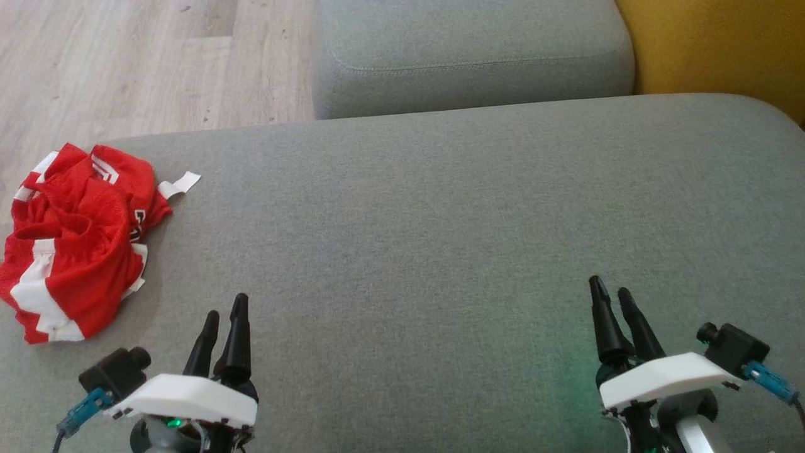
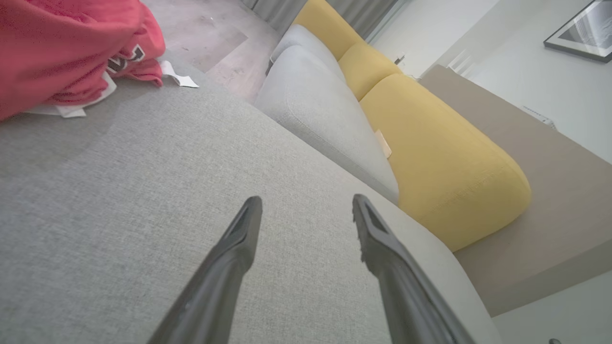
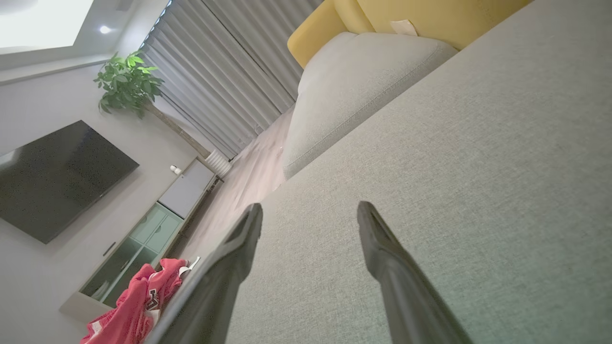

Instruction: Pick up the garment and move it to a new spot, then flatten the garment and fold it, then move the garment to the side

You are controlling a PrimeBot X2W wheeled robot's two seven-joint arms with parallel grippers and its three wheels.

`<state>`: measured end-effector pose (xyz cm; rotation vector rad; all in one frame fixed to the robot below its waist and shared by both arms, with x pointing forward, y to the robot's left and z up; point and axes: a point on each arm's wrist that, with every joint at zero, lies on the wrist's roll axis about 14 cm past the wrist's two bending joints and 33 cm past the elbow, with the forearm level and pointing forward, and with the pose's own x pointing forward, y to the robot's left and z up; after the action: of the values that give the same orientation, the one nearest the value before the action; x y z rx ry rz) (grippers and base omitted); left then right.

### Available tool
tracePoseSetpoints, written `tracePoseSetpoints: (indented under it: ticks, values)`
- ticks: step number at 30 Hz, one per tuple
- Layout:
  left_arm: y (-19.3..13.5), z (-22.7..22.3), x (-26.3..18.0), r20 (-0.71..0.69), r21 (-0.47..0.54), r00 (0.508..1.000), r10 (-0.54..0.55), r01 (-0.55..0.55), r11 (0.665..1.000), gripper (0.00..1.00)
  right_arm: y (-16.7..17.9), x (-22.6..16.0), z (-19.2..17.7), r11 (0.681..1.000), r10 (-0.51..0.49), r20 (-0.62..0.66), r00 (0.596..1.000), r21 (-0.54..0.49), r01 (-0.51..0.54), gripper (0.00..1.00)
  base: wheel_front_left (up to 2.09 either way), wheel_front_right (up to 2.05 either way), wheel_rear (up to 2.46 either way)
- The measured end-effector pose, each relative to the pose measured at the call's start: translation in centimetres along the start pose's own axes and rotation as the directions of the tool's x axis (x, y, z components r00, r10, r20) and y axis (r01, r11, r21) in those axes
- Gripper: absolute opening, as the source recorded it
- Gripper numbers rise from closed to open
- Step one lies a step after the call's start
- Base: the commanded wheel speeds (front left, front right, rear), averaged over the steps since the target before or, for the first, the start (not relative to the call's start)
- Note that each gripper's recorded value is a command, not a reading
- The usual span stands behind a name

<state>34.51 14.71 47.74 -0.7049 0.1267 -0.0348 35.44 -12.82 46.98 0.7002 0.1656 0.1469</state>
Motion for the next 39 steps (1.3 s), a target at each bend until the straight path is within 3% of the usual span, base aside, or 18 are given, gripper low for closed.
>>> tracePoseSetpoints:
  ticks: [11, 23, 29, 33, 39]
  values:
    - [-0.8, 0.3, -0.3, 0.029, 0.138, 1.000, -0.008, 0.004, 0.990, 1.00, -1.2, -0.4, -1.9, 0.996, -0.042, -0.043, 0.998, -0.080, 0.039, 1.00, 0.00, 0.00, 0.00]
    - [-2.7, 0.3, -0.5, 0.045, 0.300, 0.996, -0.077, 0.060, 0.952, 1.00, 0.1, 0.1, -4.5, 0.966, -0.008, -0.178, 0.984, -0.255, -0.039, 1.00, 0.00, 0.00, 0.00]
    - [-3.6, 0.6, -0.7, 0.066, 0.369, 0.992, -0.107, 0.075, 0.926, 1.00, 2.3, 0.6, -2.4, 0.926, 0.076, -0.094, 0.993, -0.363, -0.106, 1.00, 0.00, 0.00, 0.00]
    - [-3.7, 1.0, -0.7, 0.091, 0.428, 0.990, -0.107, 0.058, 0.902, 1.00, 2.9, 0.8, 0.0, 0.882, 0.116, 0.000, 0.993, -0.460, -0.103, 1.00, 0.00, 0.00, 0.00]
    - [-3.6, 1.4, -0.7, 0.122, 0.491, 0.988, -0.098, 0.026, 0.871, 1.00, 3.8, -0.1, 1.3, 0.847, 0.153, 0.057, 0.987, -0.521, -0.102, 1.00, 0.00, 0.00, 0.00]
